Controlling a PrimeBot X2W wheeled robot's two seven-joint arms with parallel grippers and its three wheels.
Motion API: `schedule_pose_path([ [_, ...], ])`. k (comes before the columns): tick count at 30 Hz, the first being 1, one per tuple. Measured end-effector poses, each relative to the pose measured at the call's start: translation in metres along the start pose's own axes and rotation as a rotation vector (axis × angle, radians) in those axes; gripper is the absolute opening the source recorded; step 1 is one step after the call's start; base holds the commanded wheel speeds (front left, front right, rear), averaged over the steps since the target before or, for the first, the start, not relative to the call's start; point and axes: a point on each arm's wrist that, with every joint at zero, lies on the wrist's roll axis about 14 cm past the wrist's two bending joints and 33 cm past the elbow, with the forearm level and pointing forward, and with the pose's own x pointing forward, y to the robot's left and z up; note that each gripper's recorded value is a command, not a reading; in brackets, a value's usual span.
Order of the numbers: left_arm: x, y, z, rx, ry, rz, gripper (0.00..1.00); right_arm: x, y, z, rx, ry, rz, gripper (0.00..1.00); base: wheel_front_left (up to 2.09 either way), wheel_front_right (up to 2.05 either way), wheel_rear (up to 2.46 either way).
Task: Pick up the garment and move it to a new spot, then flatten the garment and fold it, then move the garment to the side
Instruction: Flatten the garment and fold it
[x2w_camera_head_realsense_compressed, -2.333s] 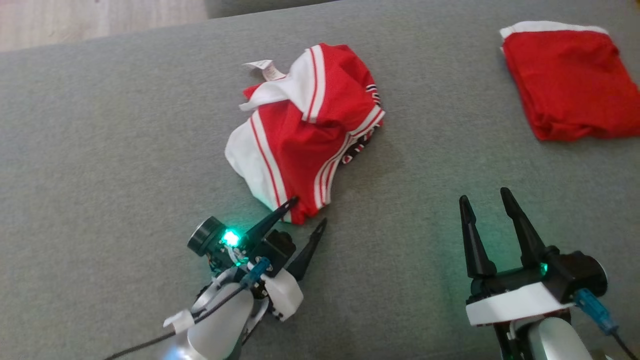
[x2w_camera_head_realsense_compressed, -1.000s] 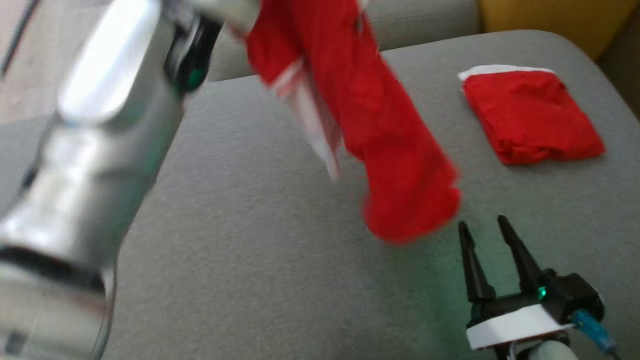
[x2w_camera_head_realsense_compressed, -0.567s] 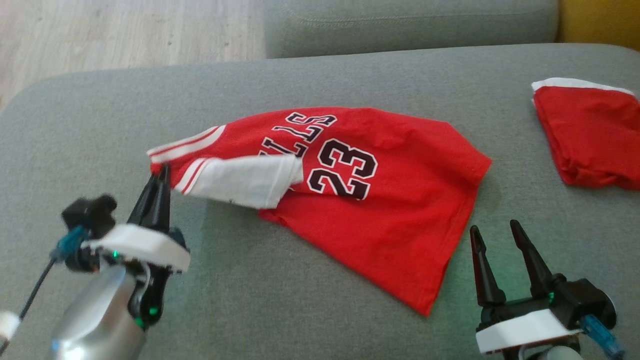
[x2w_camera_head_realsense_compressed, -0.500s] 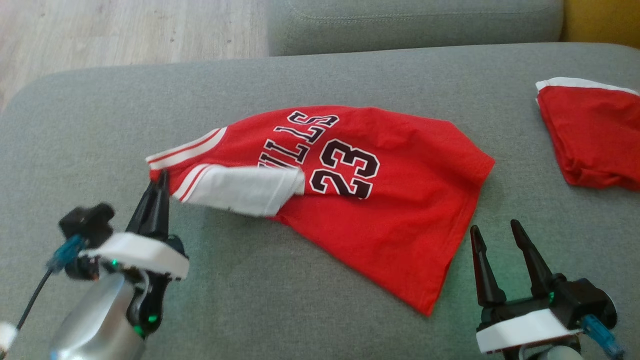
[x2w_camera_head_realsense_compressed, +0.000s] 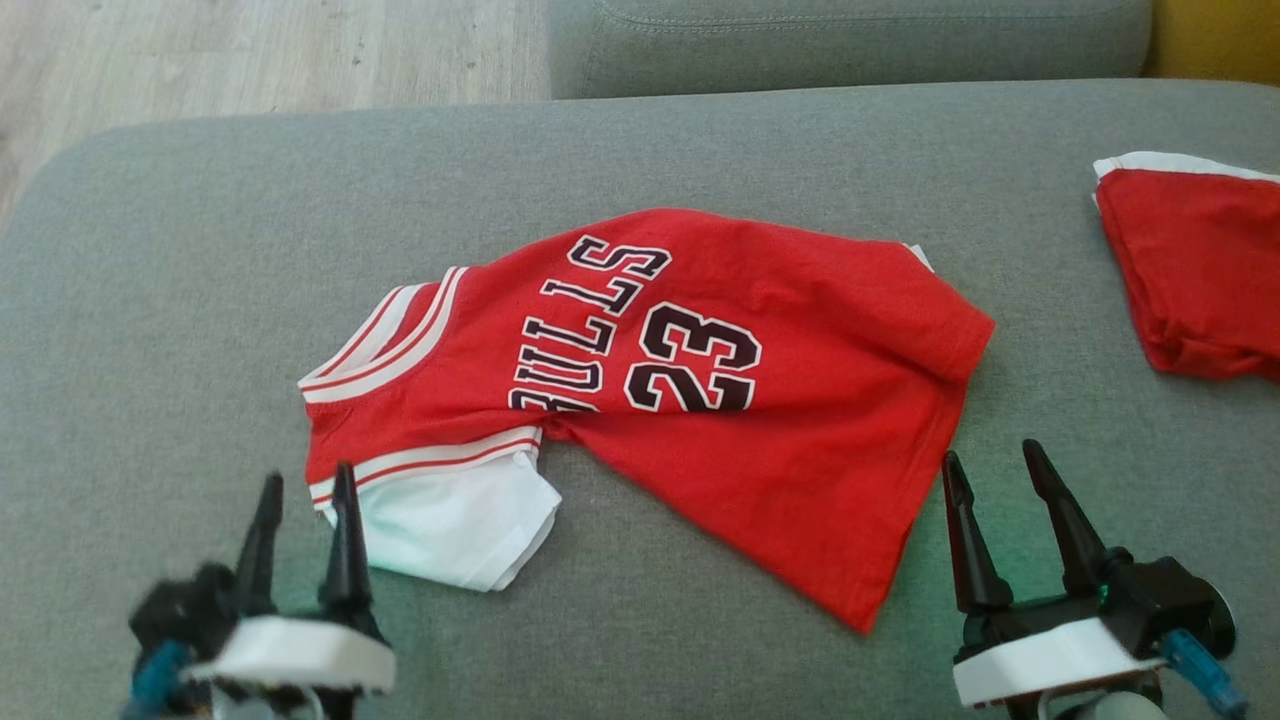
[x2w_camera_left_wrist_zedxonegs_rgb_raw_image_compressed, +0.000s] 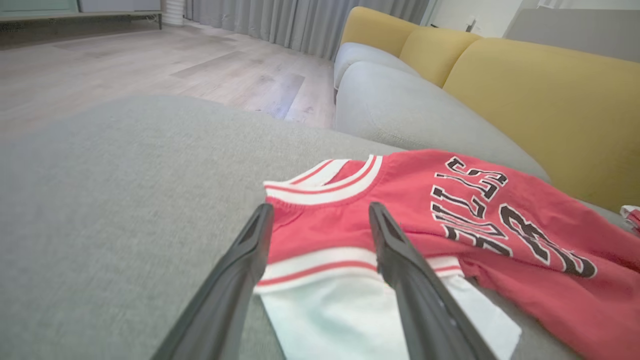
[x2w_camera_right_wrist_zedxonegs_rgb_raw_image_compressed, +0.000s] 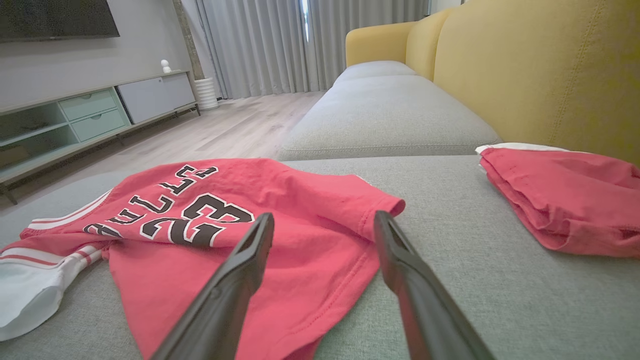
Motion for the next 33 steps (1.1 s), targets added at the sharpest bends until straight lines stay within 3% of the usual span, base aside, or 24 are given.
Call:
schedule_pose_path([
  [5, -0.022, -0.009, -0.032, -0.068, 0.062, 0.033, 1.0, 0.0, 0.0, -0.002, 0.001, 0.005, -0.001, 1.0, 0.0, 0.0, 0.0],
  [16, -0.045, -0.015, -0.097, -0.069, 0.264, 0.004, 1.0, 0.004, 0.0, -0.007, 0.006, 0.023, 0.002, 1.0, 0.0, 0.0, 0.0],
  [27, -0.009, -0.026, -0.084, -0.034, 0.239, -0.078, 1.0, 0.007, 0.003, -0.011, 0.005, 0.034, 0.015, 1.0, 0.0, 0.0, 0.0],
  [33, -0.009, -0.058, -0.077, -0.043, 0.216, -0.177, 1.0, 0.005, 0.004, -0.007, -0.004, 0.022, 0.017, 1.0, 0.0, 0.0, 0.0],
])
